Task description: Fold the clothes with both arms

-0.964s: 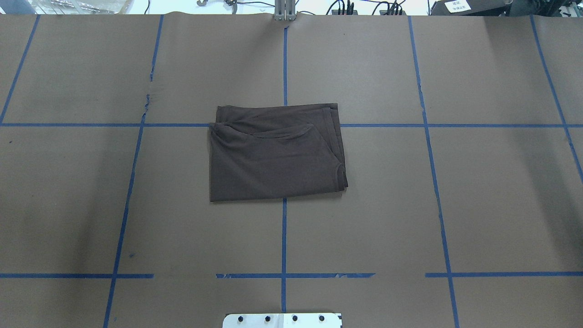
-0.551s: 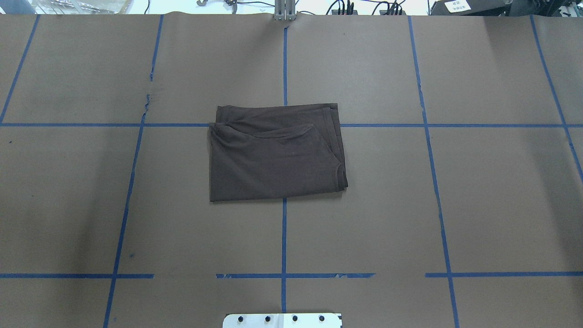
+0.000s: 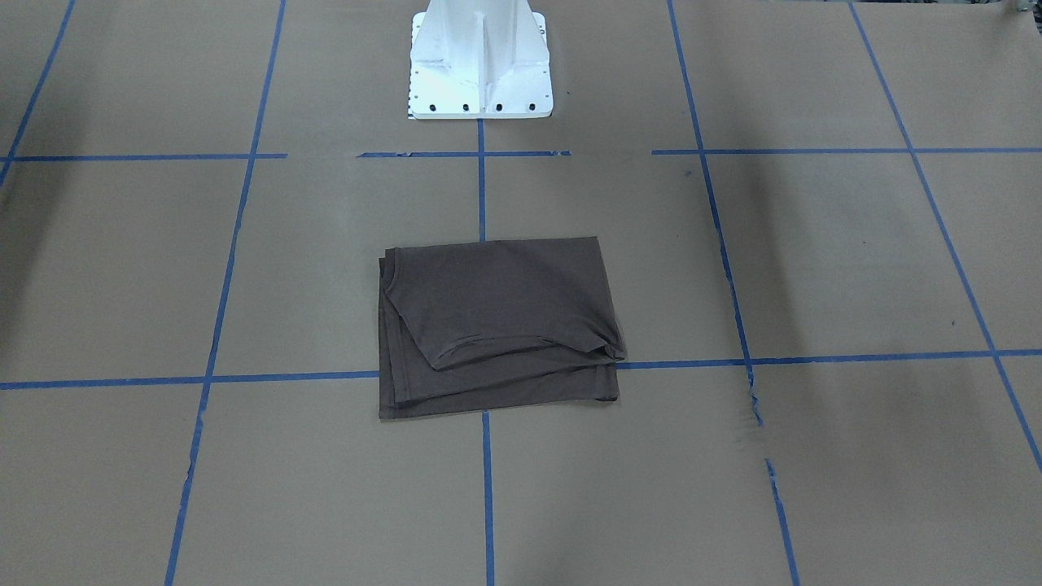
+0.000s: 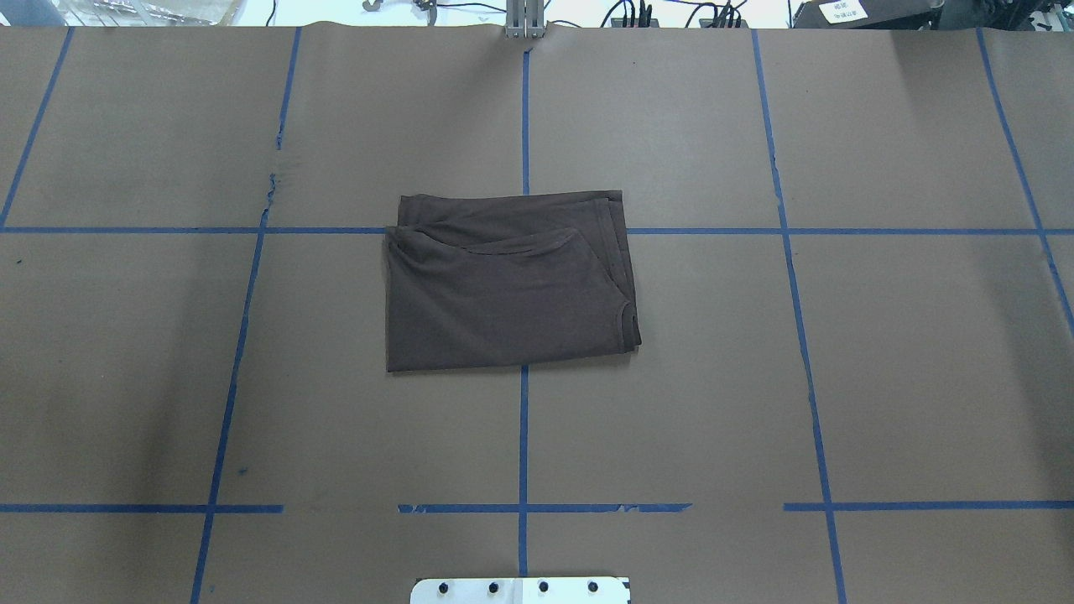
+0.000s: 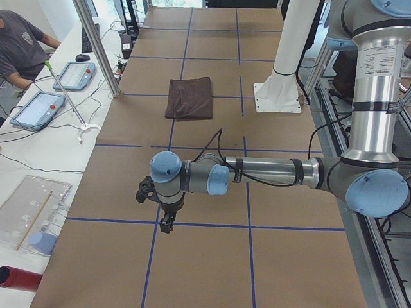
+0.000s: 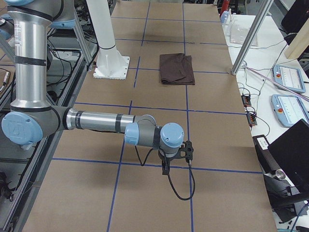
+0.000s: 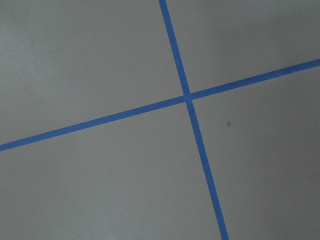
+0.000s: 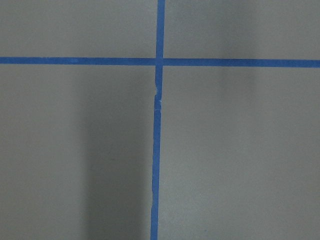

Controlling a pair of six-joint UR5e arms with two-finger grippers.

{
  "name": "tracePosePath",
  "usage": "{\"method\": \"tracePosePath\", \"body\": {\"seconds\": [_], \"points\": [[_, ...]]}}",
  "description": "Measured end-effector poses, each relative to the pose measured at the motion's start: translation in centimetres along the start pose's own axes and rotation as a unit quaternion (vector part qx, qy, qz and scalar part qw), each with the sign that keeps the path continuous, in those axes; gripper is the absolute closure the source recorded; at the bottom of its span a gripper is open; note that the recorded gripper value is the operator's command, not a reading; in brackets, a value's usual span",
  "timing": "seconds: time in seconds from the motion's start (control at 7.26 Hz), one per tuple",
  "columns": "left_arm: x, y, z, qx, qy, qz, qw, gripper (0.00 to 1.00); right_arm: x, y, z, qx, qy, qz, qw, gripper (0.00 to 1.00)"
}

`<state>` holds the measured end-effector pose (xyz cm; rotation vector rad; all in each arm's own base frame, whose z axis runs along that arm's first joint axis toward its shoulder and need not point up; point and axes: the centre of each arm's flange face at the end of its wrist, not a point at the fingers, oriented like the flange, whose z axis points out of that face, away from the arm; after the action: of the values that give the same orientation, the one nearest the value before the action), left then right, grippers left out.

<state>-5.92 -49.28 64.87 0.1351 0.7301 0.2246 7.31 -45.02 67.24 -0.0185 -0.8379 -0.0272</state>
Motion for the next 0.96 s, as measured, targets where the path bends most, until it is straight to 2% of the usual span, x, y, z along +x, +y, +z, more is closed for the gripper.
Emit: {"method": "tracePosePath", "body": {"seconds": [0.41,0.96], "points": [[0.02,-0.02,-0.01,0.001,0.000,-0.051,0.9987,0.00,-0.09,-0.02,-0.08,0.001,0.000,0.000,1.0000,0.00],[0.07,-0.12,-0.08,0.002,0.000,-0.057,0.9984,0.00,-0.27,-0.28,-0.26,0.003,-0.001,-0.003,1.0000,0.00]]}}
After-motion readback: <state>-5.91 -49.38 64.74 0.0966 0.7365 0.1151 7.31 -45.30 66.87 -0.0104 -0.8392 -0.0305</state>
